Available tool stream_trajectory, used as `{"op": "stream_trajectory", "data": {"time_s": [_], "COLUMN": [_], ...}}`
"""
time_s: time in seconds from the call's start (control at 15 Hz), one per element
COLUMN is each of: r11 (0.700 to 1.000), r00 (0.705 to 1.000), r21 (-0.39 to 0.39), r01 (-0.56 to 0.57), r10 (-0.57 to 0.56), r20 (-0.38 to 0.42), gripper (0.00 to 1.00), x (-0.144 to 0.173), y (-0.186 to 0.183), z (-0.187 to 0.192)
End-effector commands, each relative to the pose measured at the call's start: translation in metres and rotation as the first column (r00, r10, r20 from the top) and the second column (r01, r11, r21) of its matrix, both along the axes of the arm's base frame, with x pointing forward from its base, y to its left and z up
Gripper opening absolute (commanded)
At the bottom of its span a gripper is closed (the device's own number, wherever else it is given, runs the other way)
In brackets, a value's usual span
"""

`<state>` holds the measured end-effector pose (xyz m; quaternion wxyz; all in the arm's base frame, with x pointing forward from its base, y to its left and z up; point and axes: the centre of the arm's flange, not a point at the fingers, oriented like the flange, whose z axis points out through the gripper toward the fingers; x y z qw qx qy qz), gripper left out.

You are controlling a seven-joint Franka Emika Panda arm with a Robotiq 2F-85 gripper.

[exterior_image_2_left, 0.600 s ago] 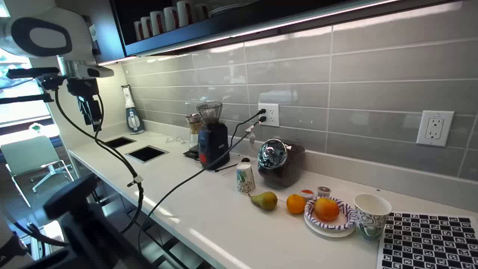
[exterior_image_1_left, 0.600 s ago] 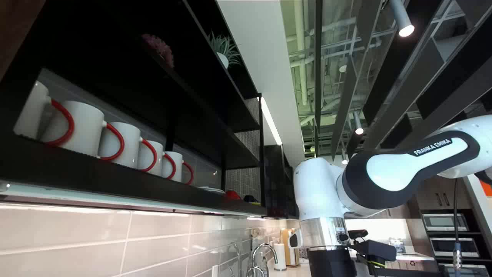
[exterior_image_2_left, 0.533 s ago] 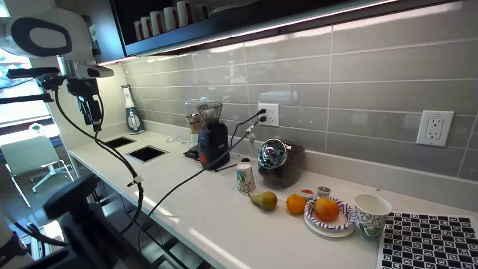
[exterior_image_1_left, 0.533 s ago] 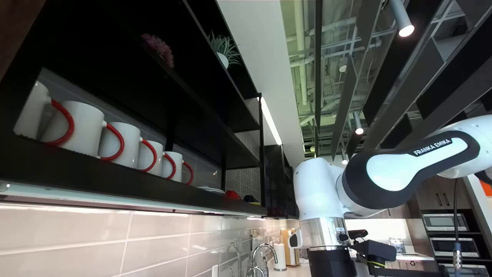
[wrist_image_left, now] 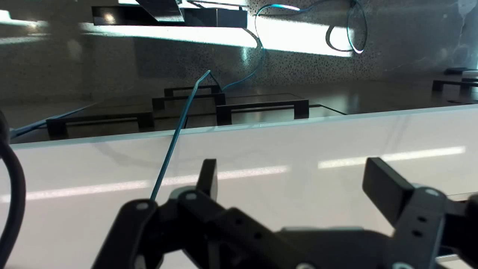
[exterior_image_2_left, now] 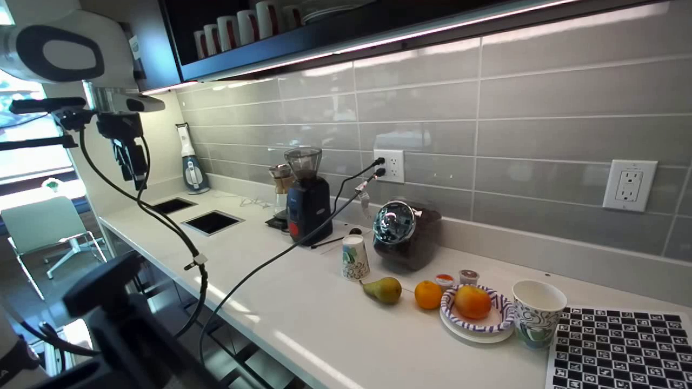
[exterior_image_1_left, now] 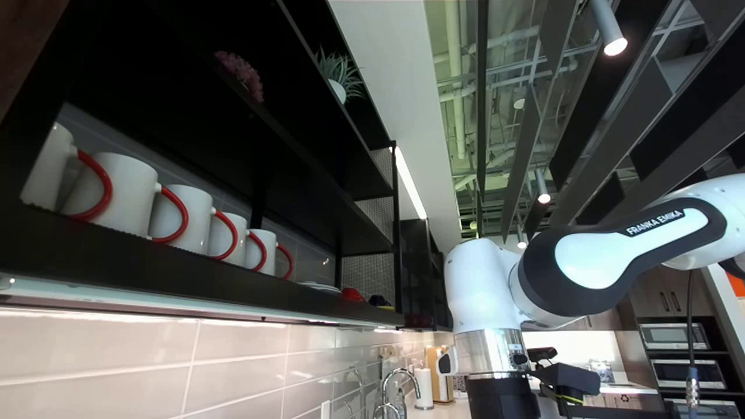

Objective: Move a plate from the bottom shelf and place it on the counter top

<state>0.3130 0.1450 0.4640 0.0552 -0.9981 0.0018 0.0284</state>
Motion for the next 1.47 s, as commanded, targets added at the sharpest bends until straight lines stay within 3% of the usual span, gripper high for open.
{"op": "stream_trajectory", "data": {"time_s": [0.0,0.2,0.4,0.67,0.73,0.8,1.4], "r11": [0.996,0.983,0.964,0.922,0.940,0.938,0.939], "r00": [0.997,0.977,0.937,0.840,0.864,0.850,0.866], "r21": [-0.048,-0.112,-0.194,-0.238,-0.211,-0.205,-0.216], "r01": [0.071,0.145,0.184,0.305,0.268,0.279,0.268], "r10": [-0.069,-0.124,-0.113,-0.143,-0.137,-0.142,-0.137], "r20": [0.039,0.176,0.329,0.524,0.485,0.507,0.480], "gripper": [1.00,1.00,1.00,1.00,1.00,1.00,1.00], "x": [0.000,0.001,0.010,0.019,0.003,0.001,0.004], "y": [-0.019,-0.058,-0.089,-0.112,-0.104,-0.106,-0.104], "z": [0.017,0.080,0.150,0.257,0.211,0.226,0.212]}}
